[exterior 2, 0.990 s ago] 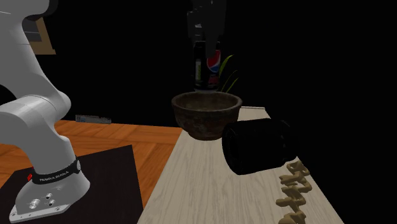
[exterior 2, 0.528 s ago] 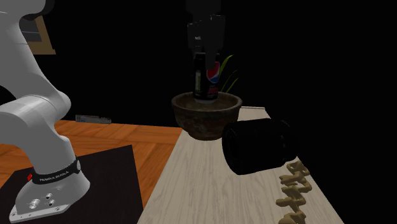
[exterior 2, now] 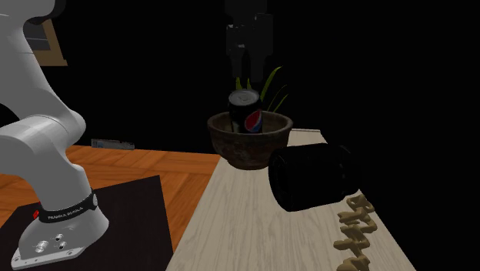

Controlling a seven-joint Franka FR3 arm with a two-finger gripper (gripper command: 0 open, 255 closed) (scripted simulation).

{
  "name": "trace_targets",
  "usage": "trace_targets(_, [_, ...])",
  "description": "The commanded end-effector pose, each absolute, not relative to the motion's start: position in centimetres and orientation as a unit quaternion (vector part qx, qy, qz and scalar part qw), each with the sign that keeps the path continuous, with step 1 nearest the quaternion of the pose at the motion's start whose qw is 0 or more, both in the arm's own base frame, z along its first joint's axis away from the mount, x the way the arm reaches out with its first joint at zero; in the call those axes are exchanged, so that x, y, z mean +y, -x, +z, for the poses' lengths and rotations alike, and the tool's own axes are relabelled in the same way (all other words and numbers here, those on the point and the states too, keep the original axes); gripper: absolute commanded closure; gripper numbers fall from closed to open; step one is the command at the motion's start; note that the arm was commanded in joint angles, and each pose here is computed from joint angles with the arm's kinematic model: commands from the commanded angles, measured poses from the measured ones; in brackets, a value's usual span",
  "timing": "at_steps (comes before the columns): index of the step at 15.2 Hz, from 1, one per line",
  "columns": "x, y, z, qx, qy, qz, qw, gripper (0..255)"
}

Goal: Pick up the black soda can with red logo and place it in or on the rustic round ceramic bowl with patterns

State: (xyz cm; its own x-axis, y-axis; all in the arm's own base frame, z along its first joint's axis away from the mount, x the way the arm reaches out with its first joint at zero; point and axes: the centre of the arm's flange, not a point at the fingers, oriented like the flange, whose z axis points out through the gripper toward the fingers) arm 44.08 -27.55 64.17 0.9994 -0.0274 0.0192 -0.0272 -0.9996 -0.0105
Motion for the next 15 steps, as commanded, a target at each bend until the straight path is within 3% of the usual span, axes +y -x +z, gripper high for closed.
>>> trace_targets(1, [-27.6,-44.1,64.2,0.014,1.0,-0.01,0.005,0])
trace_targets(7, [-27.6,-44.0,69.2,0.014,1.0,-0.01,0.005,0])
trace_targets(15, [-27.6,-44.0,69.2,0.014,1.0,-0.01,0.005,0])
